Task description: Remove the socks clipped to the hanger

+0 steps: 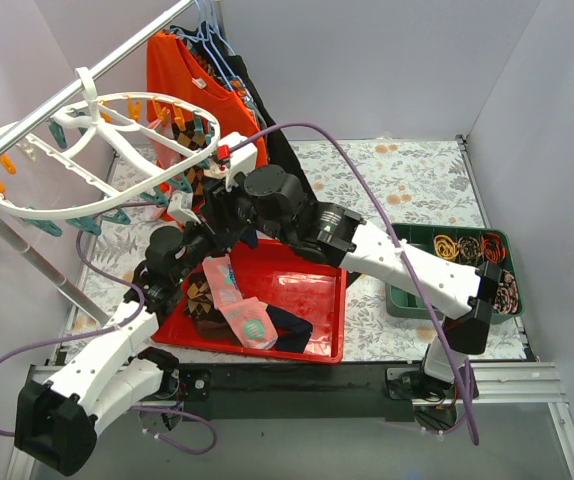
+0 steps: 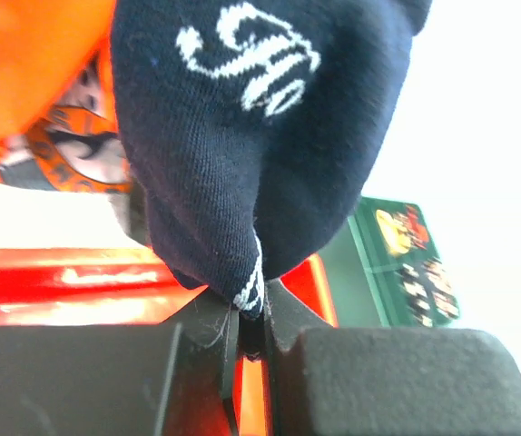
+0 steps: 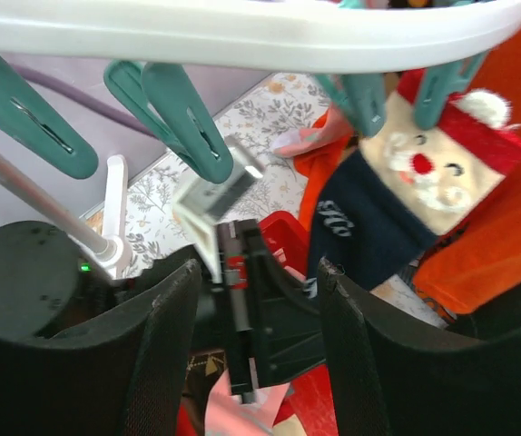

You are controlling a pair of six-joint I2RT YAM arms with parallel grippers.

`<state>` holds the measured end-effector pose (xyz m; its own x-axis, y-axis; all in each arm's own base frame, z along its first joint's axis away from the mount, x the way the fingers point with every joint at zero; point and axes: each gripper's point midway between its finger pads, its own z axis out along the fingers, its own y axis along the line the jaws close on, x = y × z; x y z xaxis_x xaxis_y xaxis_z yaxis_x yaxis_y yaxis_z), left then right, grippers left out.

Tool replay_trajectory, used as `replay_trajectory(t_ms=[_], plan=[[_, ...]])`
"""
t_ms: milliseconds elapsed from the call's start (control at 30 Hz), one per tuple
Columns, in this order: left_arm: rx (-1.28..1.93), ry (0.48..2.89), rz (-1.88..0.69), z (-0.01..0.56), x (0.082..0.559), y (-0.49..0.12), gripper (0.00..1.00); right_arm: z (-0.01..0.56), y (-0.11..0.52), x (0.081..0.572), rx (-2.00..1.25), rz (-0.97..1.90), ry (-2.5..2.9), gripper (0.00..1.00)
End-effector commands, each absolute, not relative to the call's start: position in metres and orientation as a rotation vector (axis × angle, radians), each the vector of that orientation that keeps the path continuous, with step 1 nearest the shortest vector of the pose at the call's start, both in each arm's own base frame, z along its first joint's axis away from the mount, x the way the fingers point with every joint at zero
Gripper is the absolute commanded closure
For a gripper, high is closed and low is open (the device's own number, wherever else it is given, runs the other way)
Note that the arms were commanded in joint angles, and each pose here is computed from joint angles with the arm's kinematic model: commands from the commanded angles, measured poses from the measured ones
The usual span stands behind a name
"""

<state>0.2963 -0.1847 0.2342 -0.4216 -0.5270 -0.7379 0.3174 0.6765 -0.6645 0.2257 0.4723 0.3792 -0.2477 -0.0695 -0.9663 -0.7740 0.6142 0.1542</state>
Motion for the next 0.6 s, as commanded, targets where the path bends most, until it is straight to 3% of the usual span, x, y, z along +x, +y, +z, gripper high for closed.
replay_trajectory(t_ms=[0,367,567], plan=[[-0.166,1.855,-1.067,0.229,0.265,-0.191,1.0,0.418,0.439,0.23,-0.596,0.756,1.656,0.4],[-0.205,1.874,-1.15,0.239,0.223,-0.183,1.0,0.441,0.407,0.269,-0.523,0.721,1.631,0.39],[-0.225,1.914,-1.18,0.234,0.209,-0.181,1.0,0.45,0.428,0.277,-0.594,0.777,1.589,0.36]])
